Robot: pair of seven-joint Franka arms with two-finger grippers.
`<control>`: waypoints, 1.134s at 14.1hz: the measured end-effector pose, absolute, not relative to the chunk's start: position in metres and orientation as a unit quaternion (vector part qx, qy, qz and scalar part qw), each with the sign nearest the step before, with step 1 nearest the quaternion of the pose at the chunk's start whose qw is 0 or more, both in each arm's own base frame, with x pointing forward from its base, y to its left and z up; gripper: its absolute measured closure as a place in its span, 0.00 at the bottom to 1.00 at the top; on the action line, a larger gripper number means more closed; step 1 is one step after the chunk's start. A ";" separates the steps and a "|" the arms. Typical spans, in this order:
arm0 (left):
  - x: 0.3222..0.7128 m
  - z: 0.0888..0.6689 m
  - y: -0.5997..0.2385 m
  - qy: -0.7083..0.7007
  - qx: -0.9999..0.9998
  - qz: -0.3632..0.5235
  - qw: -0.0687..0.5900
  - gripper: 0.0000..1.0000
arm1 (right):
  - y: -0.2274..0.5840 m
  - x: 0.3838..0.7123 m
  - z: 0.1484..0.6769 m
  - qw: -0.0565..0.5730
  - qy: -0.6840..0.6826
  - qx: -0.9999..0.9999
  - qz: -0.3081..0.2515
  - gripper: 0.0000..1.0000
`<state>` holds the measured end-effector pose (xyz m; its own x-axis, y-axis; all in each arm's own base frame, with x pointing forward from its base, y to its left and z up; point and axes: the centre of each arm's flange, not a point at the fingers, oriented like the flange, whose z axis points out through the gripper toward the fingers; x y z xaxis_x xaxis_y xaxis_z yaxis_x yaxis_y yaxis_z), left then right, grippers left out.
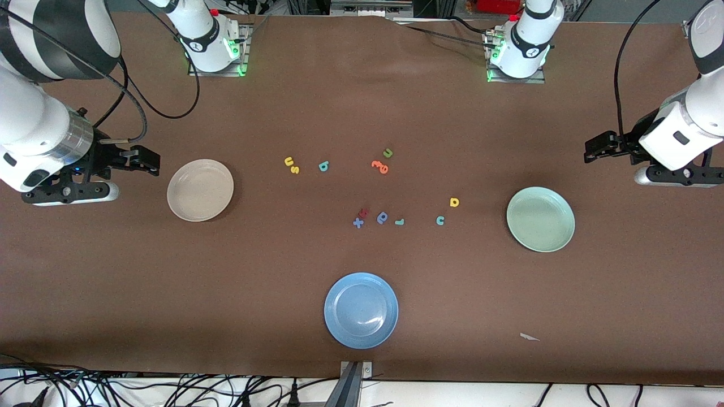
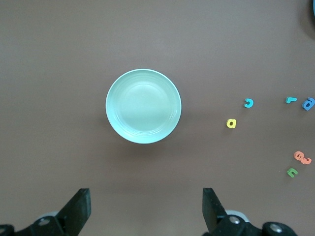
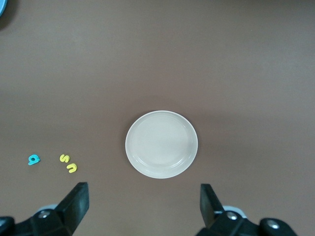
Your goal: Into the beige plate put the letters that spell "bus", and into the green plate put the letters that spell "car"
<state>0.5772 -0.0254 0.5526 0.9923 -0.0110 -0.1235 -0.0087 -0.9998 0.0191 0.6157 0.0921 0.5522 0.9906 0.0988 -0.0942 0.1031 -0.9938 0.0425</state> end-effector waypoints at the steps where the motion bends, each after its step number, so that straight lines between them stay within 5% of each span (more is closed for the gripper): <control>1: 0.578 0.552 -0.025 -0.005 0.998 -0.063 0.009 0.00 | 0.092 0.616 0.553 0.024 0.051 0.997 -0.046 0.00; 16: 0.578 0.550 -0.018 0.000 0.998 -0.064 0.010 0.00 | 0.092 0.611 0.566 0.015 0.050 0.998 -0.038 0.00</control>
<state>0.5784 -0.0185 0.5502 0.9918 -0.0012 -0.1276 0.0012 -0.9998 0.0191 0.6106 0.0923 0.5661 0.9921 0.0981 -0.0781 0.1005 -0.9946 0.0265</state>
